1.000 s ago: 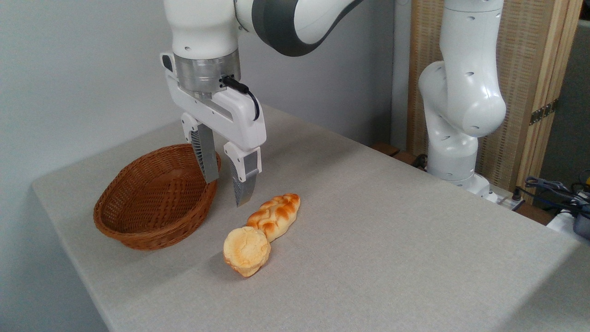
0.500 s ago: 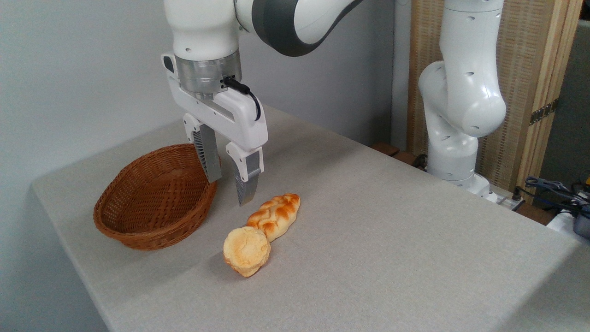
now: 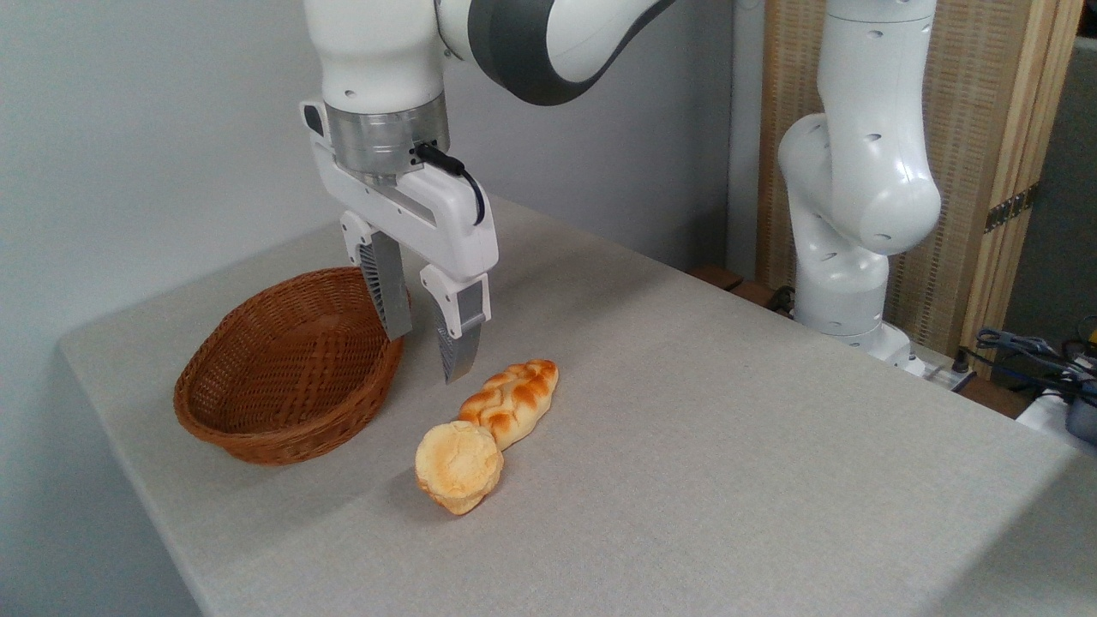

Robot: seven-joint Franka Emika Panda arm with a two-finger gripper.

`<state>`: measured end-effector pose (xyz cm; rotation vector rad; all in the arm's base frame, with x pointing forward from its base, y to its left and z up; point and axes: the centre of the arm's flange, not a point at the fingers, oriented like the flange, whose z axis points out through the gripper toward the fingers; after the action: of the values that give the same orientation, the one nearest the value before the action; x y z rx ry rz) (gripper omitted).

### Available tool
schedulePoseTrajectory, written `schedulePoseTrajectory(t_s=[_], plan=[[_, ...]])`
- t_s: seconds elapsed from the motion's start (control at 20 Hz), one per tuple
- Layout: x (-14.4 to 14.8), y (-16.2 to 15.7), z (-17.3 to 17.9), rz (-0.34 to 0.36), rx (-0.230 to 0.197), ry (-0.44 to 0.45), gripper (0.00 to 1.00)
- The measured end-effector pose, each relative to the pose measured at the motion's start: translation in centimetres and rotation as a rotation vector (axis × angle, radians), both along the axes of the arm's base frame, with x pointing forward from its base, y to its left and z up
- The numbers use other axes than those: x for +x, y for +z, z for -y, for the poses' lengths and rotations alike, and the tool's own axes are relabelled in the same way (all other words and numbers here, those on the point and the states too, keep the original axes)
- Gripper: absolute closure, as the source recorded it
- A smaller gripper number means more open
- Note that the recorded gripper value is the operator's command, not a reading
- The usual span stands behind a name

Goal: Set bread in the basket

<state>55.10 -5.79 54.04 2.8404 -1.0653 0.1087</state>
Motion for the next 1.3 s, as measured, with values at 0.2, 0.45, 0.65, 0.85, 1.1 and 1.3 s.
schedulePoseTrajectory(t_s=[0.2, 0.45, 0.65, 0.85, 1.1, 1.3], plan=[[0.1, -0.5, 0.1, -0.010, 0.004, 0.000, 0.00], [-0.4, -2.5, 0.1, -0.049, 0.008, -0.004, 0.00], [-0.4, -4.4, 0.0, -0.032, 0.009, -0.001, 0.00], [-0.2, -5.7, -1.0, -0.005, 0.010, -0.009, 0.00], [0.7, -8.4, -1.3, -0.020, 0.034, -0.038, 0.00], [1.5, -10.4, -1.1, -0.024, 0.055, -0.037, 0.00]])
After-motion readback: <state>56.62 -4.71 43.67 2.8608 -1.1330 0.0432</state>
